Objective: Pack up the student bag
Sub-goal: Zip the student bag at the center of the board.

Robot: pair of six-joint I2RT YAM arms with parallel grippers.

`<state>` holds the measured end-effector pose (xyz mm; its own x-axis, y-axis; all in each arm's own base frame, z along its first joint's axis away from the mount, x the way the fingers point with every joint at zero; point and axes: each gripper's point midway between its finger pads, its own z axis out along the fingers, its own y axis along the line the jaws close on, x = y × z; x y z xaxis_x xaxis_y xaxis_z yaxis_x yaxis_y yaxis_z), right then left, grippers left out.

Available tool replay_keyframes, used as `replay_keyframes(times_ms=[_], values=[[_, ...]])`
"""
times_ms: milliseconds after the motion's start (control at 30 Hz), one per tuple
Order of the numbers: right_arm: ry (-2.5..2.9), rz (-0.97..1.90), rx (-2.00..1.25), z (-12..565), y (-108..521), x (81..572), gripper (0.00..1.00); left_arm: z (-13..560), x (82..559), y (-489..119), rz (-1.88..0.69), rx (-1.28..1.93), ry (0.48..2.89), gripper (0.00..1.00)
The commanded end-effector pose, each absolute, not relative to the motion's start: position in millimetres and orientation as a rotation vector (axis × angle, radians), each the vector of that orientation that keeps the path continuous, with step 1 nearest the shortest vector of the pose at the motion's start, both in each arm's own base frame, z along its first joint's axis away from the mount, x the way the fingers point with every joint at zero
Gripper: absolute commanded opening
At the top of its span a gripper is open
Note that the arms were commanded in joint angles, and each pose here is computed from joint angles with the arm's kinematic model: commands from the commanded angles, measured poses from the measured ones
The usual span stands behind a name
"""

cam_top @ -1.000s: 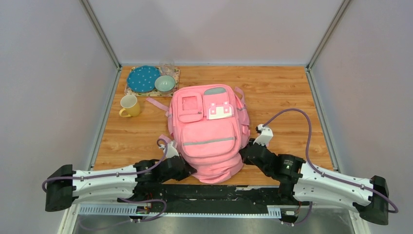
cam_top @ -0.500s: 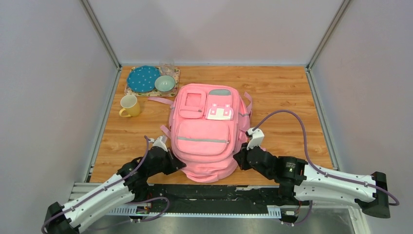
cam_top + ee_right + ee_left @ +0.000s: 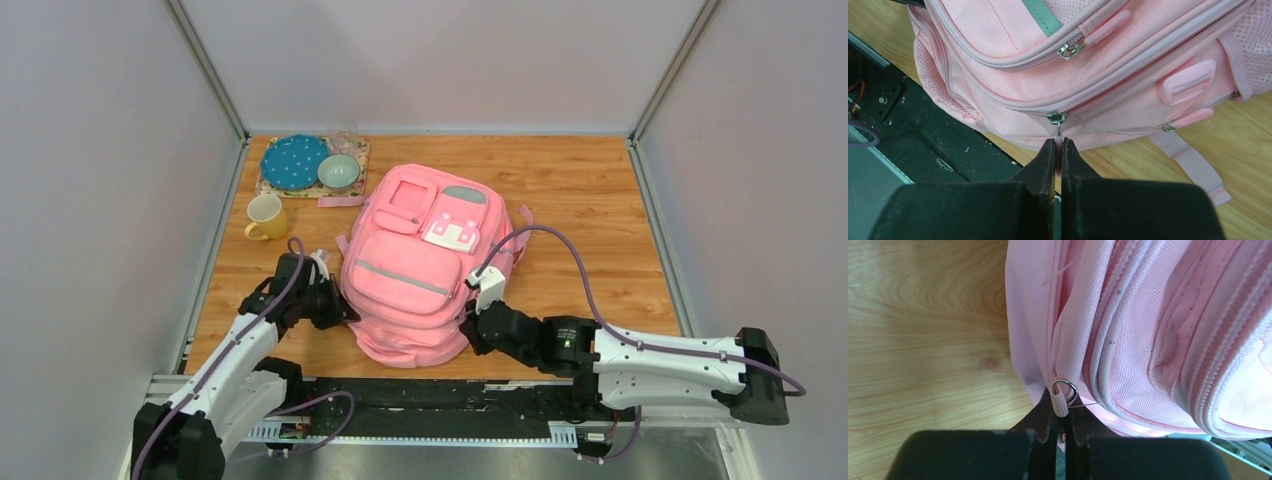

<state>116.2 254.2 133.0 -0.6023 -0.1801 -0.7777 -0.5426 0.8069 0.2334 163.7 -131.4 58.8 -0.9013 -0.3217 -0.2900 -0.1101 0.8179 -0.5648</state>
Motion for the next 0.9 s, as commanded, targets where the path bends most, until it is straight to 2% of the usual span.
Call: replay_keyframes(times_ms=[0, 33, 67, 133, 167, 400, 667, 867], values=[[2.127, 0.615, -0.552, 159.2, 265.3, 120.3, 0.00, 83.2, 198.7, -122.9, -0.786, -0.241, 2.491, 0.00], [2.129, 0.607, -0.547, 158.7, 265.7, 121.3, 0.00, 82.4, 196.6, -126.7, -0.834, -0.256, 2.493, 0.11], [2.131, 0.604, -0.539, 158.8, 266.0, 122.0, 0.00, 84.2, 192.2, -133.3, -0.896, -0.251, 2.495, 0.37], [2.148, 0.585, -0.507, 155.8, 266.6, 124.4, 0.00, 81.5, 184.0, -137.3, -0.950, -0.303, 2.488, 0.58], [2.157, 0.574, -0.495, 153.6, 265.6, 125.1, 0.00, 81.9, 182.0, -138.6, -0.970, -0.321, 2.472, 0.77], [2.174, 0.553, -0.393, 148.9, 264.0, 131.3, 0.00, 72.2, 157.0, -136.6, -1.035, -0.537, 2.406, 0.80], [2.150, 0.548, -0.321, 153.6, 260.0, 138.0, 0.00, 87.2, 145.9, -142.9, -1.144, -0.595, 2.337, 0.81], [2.139, 0.552, -0.287, 156.7, 260.7, 141.2, 0.00, 80.7, 130.5, -129.8, -1.009, -0.567, 2.428, 0.82]])
